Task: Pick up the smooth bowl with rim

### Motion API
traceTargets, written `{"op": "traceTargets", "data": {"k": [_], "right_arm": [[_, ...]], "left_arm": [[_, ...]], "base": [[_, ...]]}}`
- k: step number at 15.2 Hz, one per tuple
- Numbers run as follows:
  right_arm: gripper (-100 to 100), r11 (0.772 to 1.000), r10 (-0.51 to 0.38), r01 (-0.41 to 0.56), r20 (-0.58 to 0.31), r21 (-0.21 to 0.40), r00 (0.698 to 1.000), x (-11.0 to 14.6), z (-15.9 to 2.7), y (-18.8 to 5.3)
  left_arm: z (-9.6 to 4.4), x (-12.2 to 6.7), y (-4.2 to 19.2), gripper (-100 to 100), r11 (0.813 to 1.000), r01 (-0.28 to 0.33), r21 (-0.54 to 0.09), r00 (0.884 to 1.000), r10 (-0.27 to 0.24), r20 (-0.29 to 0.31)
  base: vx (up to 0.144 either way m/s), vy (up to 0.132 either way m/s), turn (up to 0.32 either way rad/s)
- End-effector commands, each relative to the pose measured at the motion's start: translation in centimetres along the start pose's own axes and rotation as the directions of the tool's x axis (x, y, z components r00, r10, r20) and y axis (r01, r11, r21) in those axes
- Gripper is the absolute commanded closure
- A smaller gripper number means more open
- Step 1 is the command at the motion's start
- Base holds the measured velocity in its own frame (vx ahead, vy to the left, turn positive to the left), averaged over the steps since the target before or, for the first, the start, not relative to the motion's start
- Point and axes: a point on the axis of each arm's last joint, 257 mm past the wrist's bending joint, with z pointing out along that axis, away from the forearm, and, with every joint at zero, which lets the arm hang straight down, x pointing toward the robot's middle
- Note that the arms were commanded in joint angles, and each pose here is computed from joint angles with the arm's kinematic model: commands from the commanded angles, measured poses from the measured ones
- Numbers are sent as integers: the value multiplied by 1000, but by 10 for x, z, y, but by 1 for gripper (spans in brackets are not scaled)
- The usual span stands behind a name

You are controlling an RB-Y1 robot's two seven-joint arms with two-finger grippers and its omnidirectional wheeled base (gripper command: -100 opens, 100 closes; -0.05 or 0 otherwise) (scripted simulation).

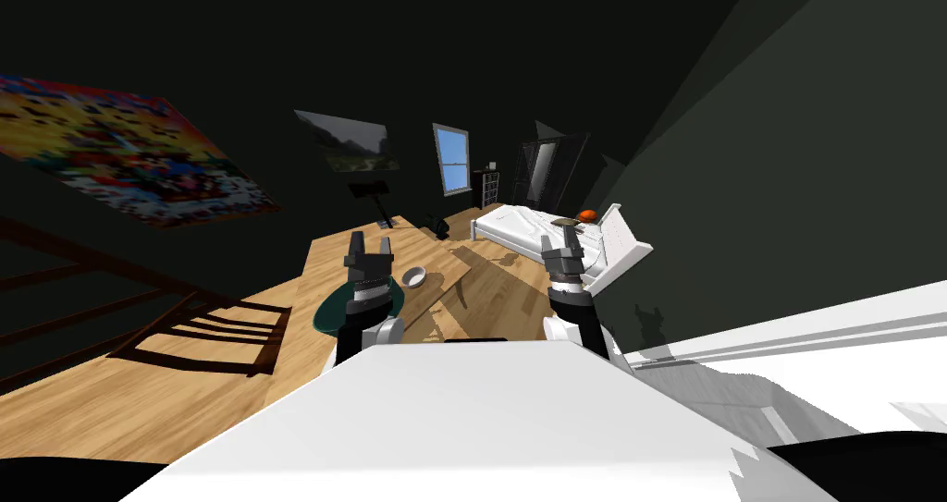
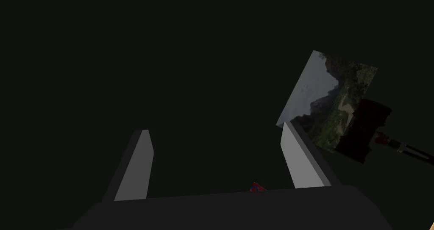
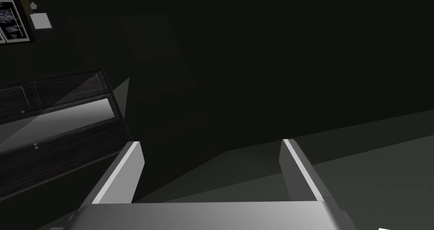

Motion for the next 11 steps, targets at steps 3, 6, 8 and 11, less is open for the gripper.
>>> {"op": "traceTargets", "data": {"k": [3, 6, 8, 11], "right_arm": [[0, 1000, 0, 0, 0, 0, 1000, 0, 0, 0], [0, 1000, 0, 0, 0, 0, 1000, 0, 0, 0], [0, 1000, 0, 0, 0, 0, 1000, 0, 0, 0], [0, 1000, 0, 0, 0, 0, 1000, 0, 0, 0]], "left_arm": [[-3, -4, 17, -100, 998, -18, -65, 999, 16, -38], [-7, -13, 35, -100, 991, -29, -133, 999, 23, -49], [-10, -19, 46, -100, 984, -34, -173, 998, 26, -50], [-13, -26, 57, -100, 975, -38, -218, 998, 29, -48]], "base": [[6, -1, -71], [11, 1, -87], [11, 1, -78], [12, 1, -87]]}}
